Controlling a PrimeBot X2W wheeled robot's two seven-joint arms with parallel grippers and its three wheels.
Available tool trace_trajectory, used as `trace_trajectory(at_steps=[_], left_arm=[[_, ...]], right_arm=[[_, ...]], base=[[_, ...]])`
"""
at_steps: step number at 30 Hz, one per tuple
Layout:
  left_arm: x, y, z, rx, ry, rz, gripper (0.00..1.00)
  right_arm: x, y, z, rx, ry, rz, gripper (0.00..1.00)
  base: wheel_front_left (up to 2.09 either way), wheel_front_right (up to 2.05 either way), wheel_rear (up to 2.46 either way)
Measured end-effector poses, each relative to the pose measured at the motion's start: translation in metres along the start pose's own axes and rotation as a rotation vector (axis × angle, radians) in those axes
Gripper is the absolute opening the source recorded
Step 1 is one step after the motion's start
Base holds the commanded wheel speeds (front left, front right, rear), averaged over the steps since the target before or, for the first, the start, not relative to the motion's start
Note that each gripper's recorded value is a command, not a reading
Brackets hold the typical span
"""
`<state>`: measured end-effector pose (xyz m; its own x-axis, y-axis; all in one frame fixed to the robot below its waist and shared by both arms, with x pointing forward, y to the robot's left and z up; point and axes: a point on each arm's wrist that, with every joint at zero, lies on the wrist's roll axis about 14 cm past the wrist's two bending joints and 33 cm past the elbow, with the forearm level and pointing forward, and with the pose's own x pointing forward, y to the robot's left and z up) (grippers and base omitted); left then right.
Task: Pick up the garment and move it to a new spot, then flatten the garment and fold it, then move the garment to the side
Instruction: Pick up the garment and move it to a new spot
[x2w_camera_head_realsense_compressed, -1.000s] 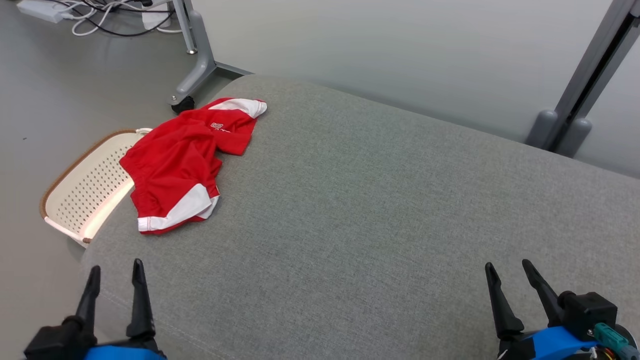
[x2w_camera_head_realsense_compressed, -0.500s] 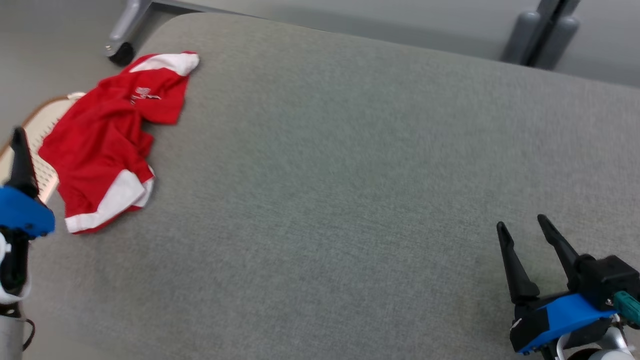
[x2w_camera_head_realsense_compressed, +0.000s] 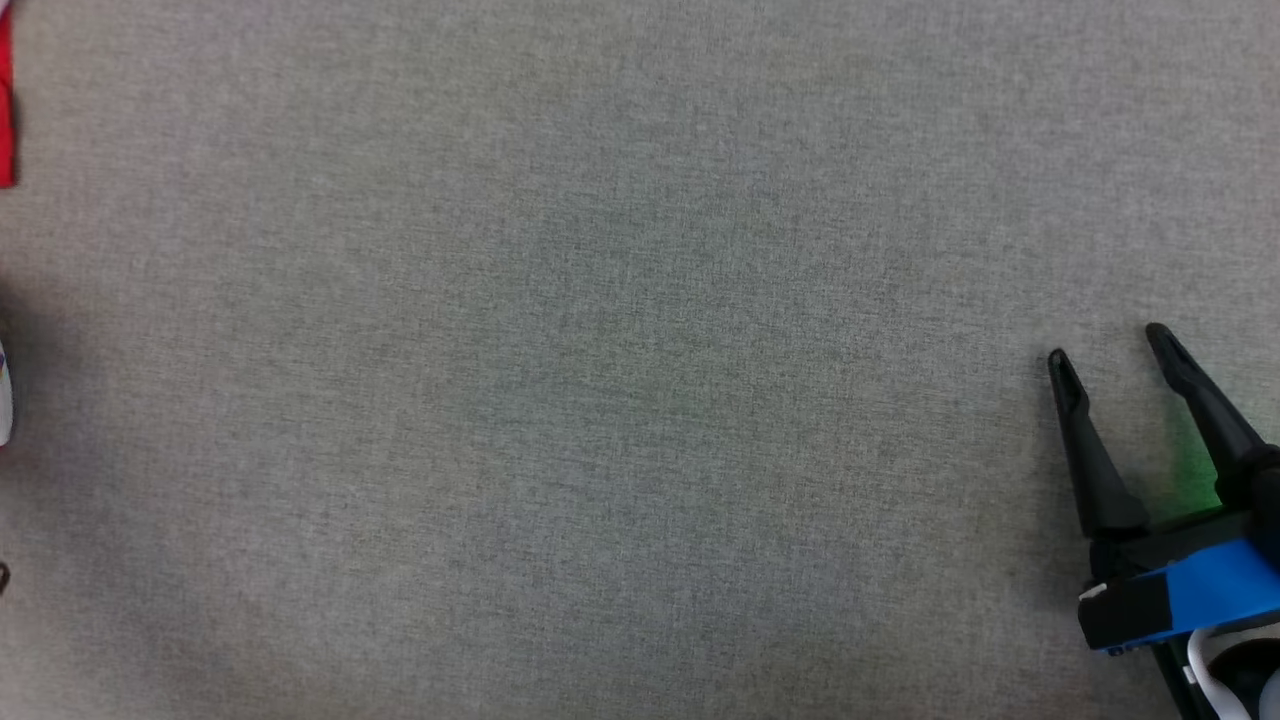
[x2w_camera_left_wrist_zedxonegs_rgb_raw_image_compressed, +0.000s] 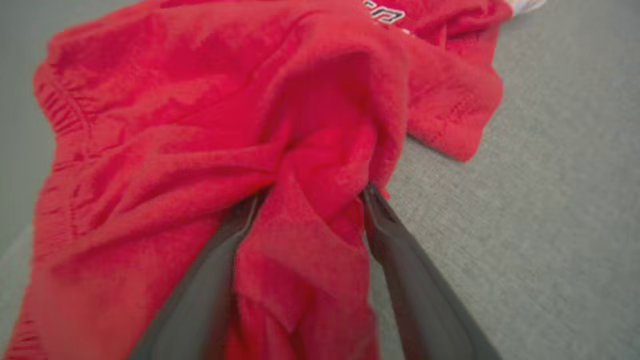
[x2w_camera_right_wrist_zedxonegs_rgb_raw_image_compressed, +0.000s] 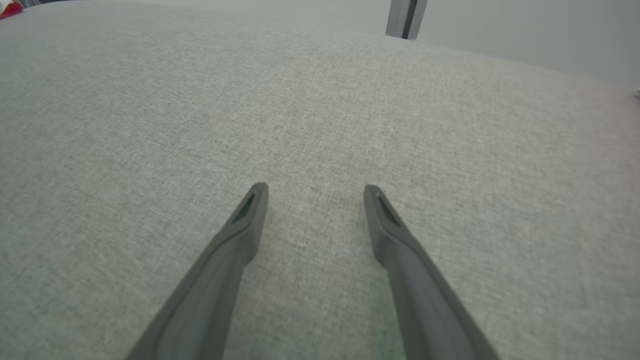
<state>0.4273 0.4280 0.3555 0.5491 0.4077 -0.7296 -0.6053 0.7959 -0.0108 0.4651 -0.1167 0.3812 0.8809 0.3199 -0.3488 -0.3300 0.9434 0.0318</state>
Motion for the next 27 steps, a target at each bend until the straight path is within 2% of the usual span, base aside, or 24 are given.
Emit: trace_trajectory(at_steps=[3,4,5,9,13,19,23,27], left_arm=[[0.011,0.001,-0.022,-0.051,0.128,0.032,1.0],[0.013,0.002,-0.025,-0.066,0.158,0.039,0.88],[0.013,0.001,-0.028,-0.068,0.179,0.041,0.0],[0.009,0.001,-0.024,-0.055,0.193,0.03,0.0],[-0.002,0.005,0.0,-0.015,0.102,0.022,0.0],[-0.051,0.005,0.097,0.07,-0.202,-0.039,0.0],[-0.097,-0.018,0.149,0.142,-0.369,-0.122,0.0],[-0.153,-0.057,0.189,0.236,-0.51,-0.225,0.0]], right_arm=[[0.005,0.0,-0.005,0.004,0.01,0.004,1.0],[0.006,0.001,-0.005,0.006,0.009,0.007,1.0],[0.006,0.001,-0.005,0.008,0.007,0.008,1.0],[0.008,0.007,0.004,0.023,-0.022,0.014,1.0],[0.004,0.014,0.013,0.035,-0.051,0.026,1.0],[-0.007,0.034,0.04,0.067,-0.132,0.055,1.0],[-0.021,0.043,0.057,0.083,-0.185,0.06,1.0],[-0.038,0.046,0.076,0.093,-0.25,0.047,1.0]], base=[[0.0,0.0,0.0],[0.0,0.0,0.0],[0.0,0.0,0.0],[0.0,0.0,0.0],[0.0,0.0,0.0],[0.0,0.0,0.0],[0.0,0.0,0.0],[0.0,0.0,0.0]])
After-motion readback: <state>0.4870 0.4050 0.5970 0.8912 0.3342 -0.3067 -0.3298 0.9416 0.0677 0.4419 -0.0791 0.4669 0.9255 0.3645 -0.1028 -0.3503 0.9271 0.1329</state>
